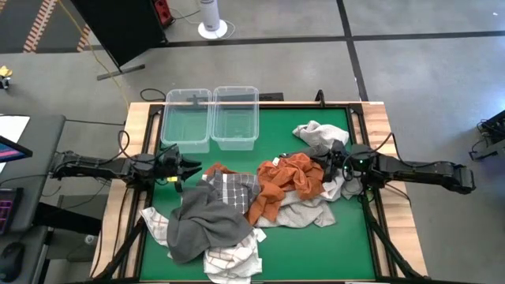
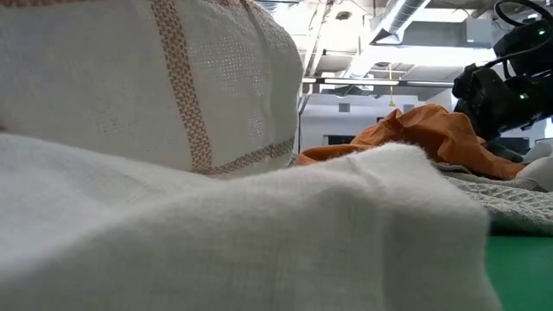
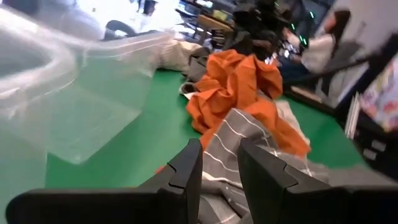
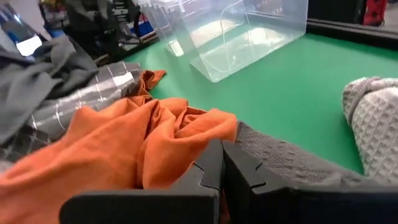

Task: Sort towels by color in basket
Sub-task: Put the orange towel into the right transparent bin

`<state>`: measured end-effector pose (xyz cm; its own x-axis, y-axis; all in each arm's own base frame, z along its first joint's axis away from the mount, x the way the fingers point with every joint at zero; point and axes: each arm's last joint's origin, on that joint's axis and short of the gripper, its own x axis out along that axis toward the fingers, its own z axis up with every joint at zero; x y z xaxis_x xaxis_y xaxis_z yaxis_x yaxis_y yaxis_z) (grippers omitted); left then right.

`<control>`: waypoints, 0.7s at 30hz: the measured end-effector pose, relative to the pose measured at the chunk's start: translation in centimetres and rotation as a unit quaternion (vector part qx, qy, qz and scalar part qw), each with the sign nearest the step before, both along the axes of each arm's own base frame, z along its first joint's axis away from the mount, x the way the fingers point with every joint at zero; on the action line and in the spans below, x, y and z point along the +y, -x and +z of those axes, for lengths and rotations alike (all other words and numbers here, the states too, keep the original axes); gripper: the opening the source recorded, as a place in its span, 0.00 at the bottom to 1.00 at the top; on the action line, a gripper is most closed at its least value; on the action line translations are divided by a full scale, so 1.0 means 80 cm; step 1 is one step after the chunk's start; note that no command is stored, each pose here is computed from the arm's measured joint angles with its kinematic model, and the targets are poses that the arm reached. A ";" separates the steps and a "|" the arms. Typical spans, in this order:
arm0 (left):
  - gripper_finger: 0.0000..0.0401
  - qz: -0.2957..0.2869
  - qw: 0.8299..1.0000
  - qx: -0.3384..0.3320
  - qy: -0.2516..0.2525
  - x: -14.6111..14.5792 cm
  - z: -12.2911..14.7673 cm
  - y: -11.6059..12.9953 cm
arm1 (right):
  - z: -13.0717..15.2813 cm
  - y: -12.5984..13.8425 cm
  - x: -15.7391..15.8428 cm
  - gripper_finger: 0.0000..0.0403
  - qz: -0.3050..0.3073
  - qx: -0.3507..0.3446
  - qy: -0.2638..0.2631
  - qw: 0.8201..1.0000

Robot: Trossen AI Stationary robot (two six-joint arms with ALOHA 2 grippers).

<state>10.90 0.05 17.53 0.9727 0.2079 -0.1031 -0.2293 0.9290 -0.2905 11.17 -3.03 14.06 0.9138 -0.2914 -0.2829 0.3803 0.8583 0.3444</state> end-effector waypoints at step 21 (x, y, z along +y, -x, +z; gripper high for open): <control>0.24 -0.049 0.997 0.058 -0.006 -0.002 0.098 0.018 | 0.141 -0.050 0.034 0.12 0.129 0.063 0.055 0.988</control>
<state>9.46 -0.12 25.40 0.9699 0.1147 -0.2150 -0.1693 0.9517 -0.2561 15.14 -0.32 25.36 0.9211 -0.0889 -0.3790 0.1782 0.9619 0.2074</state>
